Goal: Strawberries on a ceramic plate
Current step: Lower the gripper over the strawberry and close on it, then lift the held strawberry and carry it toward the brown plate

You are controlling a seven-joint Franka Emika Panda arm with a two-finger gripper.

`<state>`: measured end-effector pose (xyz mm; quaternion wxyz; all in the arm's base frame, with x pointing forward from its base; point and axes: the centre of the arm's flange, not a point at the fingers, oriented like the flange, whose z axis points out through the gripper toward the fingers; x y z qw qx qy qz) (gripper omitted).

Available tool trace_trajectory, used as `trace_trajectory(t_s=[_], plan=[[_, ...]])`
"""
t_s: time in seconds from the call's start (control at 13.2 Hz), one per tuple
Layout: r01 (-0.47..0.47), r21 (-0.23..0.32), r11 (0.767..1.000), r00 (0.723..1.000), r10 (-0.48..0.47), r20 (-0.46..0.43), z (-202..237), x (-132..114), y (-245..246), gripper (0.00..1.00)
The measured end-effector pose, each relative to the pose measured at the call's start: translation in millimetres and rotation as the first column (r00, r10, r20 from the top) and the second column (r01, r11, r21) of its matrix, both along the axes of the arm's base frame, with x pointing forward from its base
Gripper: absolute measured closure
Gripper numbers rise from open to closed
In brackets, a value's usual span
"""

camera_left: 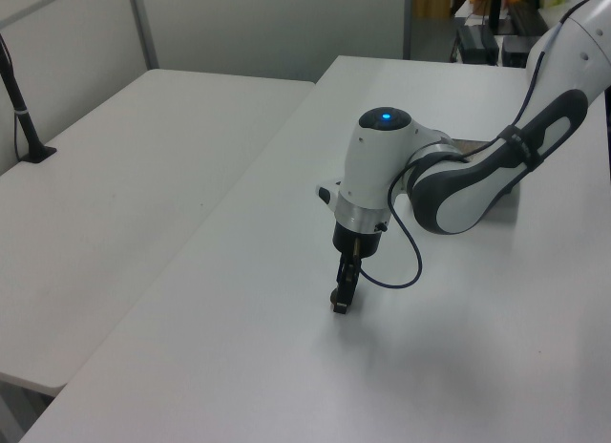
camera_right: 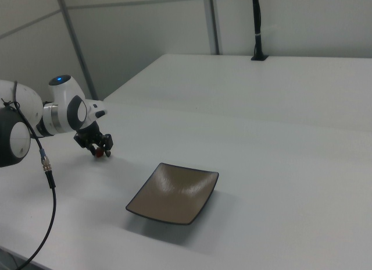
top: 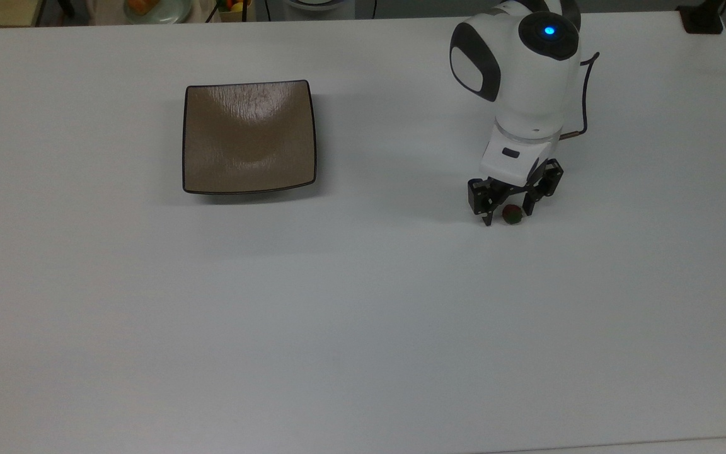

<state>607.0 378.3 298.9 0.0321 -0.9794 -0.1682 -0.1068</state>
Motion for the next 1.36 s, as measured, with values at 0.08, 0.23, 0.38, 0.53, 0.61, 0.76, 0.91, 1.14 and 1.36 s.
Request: trace_trajectory(t_s=[0.08,0.23,0.38,0.53,0.61,0.76,0.91,1.14,1.36], plan=[[0.000,0.001,1.000,1.000,0.000,0.005,2,1,0,0.50],[0.000,0.003,1.000,1.000,0.000,0.007,3,2,1,0.68],[0.000,0.003,1.000,1.000,0.000,0.007,4,2,1,0.68],[0.001,0.007,1.000,1.000,-0.001,0.014,7,4,1,0.68],[0.003,0.012,1.000,1.000,-0.003,0.022,12,5,2,0.68],[0.006,0.022,1.000,0.999,-0.007,0.042,31,7,1,0.68],[0.031,-0.013,0.999,0.999,-0.031,0.016,69,7,-16,0.68],[0.104,-0.062,0.993,0.994,-0.106,-0.028,160,-3,-66,0.68],[0.103,-0.076,0.992,0.990,-0.110,-0.089,218,-18,-112,0.68]])
